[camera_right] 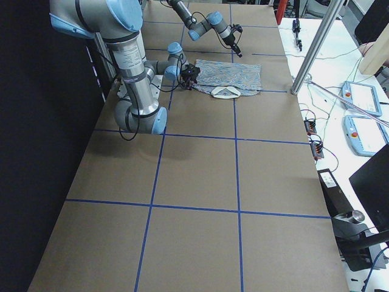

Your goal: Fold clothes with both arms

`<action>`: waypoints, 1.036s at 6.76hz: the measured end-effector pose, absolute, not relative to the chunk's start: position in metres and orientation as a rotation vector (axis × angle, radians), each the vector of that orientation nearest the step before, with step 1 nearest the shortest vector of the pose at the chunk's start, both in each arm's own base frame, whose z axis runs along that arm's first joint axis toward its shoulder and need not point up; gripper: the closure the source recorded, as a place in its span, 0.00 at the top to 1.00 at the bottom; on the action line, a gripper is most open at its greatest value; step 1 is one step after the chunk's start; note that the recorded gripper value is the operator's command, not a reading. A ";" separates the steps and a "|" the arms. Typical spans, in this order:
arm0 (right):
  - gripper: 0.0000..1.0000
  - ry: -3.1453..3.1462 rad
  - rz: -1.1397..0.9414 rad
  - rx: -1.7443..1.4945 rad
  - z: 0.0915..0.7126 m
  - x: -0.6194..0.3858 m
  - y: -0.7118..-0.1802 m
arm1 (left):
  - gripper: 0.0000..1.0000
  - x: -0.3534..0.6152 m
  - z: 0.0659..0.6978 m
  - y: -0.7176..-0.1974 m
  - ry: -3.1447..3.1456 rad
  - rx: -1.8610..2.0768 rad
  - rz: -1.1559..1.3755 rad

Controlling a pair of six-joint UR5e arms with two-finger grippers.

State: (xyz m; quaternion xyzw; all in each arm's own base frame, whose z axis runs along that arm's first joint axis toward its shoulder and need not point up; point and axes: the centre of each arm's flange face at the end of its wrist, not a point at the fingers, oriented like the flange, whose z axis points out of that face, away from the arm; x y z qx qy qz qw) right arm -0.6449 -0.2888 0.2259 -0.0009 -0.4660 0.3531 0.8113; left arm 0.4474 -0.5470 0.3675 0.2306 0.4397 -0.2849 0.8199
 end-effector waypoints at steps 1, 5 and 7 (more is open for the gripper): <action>0.00 -1.000 0.755 -0.005 0.222 -0.646 -0.288 | 0.44 0.448 0.369 -0.547 0.934 0.490 -0.607; 0.00 -1.018 0.743 0.002 0.212 -0.641 -0.290 | 0.44 0.448 0.371 -0.546 0.930 0.488 -0.606; 0.00 -1.045 0.748 -0.002 0.204 -0.614 -0.292 | 0.44 0.456 0.358 -0.533 0.982 0.440 -0.645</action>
